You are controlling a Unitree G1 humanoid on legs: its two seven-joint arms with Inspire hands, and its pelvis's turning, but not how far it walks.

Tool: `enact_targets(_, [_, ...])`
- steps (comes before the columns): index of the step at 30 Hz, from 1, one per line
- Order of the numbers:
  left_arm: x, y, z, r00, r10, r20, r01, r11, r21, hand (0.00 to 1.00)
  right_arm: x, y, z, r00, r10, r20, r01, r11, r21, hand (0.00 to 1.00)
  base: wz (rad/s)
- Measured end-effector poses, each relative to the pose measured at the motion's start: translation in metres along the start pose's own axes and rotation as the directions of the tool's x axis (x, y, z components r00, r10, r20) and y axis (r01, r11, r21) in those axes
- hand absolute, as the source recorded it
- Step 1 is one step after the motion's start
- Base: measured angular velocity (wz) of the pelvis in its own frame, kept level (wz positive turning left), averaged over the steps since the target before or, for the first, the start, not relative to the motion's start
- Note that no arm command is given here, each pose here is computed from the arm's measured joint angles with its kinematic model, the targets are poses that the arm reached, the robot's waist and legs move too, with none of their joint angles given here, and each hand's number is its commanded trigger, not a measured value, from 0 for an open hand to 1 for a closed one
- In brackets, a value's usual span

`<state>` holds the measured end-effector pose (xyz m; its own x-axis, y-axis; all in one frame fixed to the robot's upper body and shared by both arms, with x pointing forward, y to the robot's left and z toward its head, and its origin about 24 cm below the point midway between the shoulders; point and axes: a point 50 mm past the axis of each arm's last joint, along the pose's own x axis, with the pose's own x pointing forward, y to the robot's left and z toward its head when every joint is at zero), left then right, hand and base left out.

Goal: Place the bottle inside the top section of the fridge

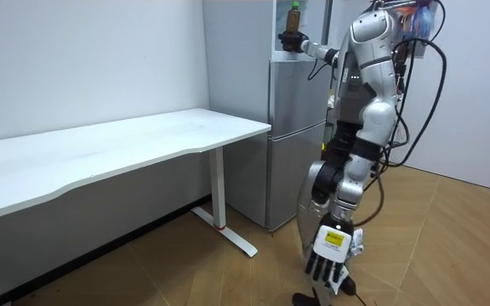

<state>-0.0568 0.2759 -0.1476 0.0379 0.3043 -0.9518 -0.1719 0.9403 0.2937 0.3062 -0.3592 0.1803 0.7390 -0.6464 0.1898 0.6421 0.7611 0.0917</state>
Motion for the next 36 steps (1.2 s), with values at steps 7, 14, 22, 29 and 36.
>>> enact_targets(7, [-0.003, 0.009, -0.014, 0.999, 0.018, -0.041, -0.018, 1.0, -0.011, 0.0, 0.009, -0.009, -0.001, 0.999, -0.04, -0.015, 0.039, 0.996, -0.076, 1.0, 0.11])
enact_targets(14, [-0.004, 0.022, 0.0, 0.999, 0.047, 0.014, -0.046, 0.998, -0.033, 0.0, 0.012, -0.009, -0.005, 1.0, -0.013, -0.018, 0.011, 0.994, -0.106, 1.0, 0.09])
enact_targets(22, [-0.005, 0.033, 0.0, 0.998, 0.07, -0.004, -0.07, 0.997, -0.037, 0.0, 0.021, -0.019, 0.002, 0.999, -0.034, 0.011, 0.036, 0.983, -0.182, 0.94, 0.03])
enact_targets(29, [-0.005, 0.034, -0.002, 0.997, 0.075, -0.014, -0.075, 0.997, -0.034, 0.0, 0.026, -0.024, 0.003, 0.998, -0.061, 0.008, 0.061, 0.977, -0.203, 0.0, 0.03])
enact_targets(36, [-0.006, 0.037, -0.004, 0.994, 0.099, -0.04, -0.1, 0.994, -0.031, 0.0, 0.027, -0.027, 0.003, 0.998, -0.058, 0.001, 0.057, 0.981, -0.183, 0.0, 0.01])
